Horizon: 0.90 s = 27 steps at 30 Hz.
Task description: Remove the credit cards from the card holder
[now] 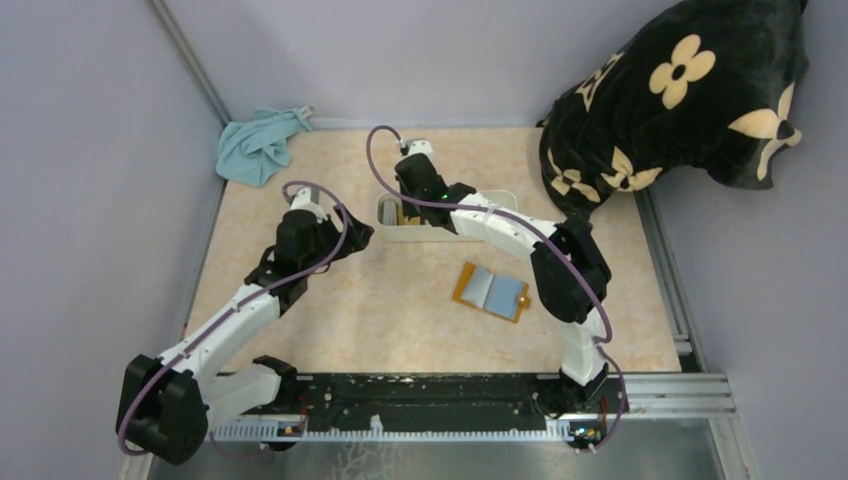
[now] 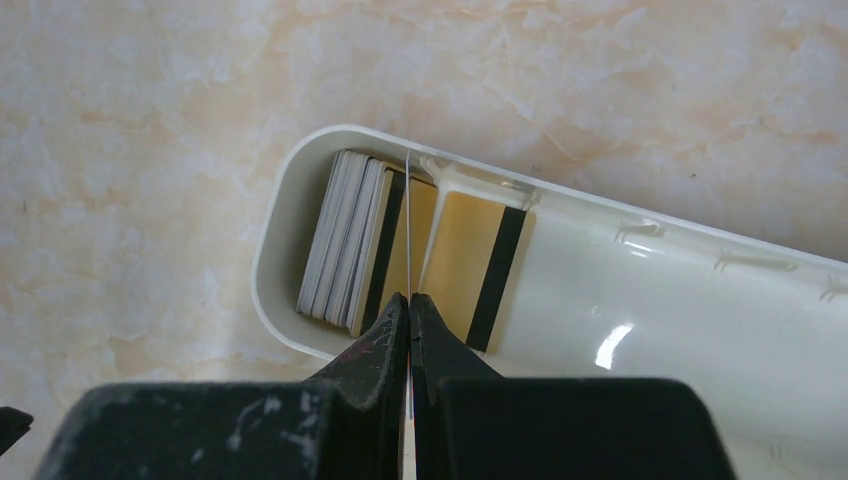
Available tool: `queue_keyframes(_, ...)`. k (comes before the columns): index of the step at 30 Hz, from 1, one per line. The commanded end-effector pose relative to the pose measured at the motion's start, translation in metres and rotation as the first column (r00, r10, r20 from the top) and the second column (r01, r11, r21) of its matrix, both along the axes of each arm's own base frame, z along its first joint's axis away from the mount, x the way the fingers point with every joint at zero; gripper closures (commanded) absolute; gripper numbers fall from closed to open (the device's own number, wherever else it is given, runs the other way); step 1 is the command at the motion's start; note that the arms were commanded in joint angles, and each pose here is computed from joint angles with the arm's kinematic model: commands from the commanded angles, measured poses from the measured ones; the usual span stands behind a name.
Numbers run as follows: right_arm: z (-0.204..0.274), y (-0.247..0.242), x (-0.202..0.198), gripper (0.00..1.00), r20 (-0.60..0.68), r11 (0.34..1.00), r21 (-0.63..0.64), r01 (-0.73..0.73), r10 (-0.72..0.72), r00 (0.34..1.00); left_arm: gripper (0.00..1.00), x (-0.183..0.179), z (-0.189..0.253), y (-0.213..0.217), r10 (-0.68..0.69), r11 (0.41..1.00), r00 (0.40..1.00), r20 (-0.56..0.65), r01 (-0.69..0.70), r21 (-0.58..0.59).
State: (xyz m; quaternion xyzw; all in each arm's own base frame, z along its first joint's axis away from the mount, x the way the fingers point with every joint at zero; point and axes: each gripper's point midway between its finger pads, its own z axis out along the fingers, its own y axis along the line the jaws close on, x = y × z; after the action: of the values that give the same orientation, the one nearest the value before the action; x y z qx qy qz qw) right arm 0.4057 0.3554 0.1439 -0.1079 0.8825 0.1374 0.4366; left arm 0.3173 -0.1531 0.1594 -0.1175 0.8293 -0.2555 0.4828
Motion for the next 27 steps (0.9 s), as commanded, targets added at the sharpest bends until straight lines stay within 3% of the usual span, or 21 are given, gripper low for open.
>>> queue_keyframes(1,0.028,0.007,0.011,1.0,0.057,0.999,0.036,0.04,-0.042,0.998,0.13,-0.002,-0.007,0.01,0.015,0.999,1.0,-0.005,-0.015,0.048)
queue_keyframes(27,-0.013,0.023,0.004,1.0,-0.031,0.995,-0.048,0.082,-0.083,0.996,0.12,-0.009,-0.02,0.003,-0.031,0.999,0.999,-0.024,0.032,0.035)
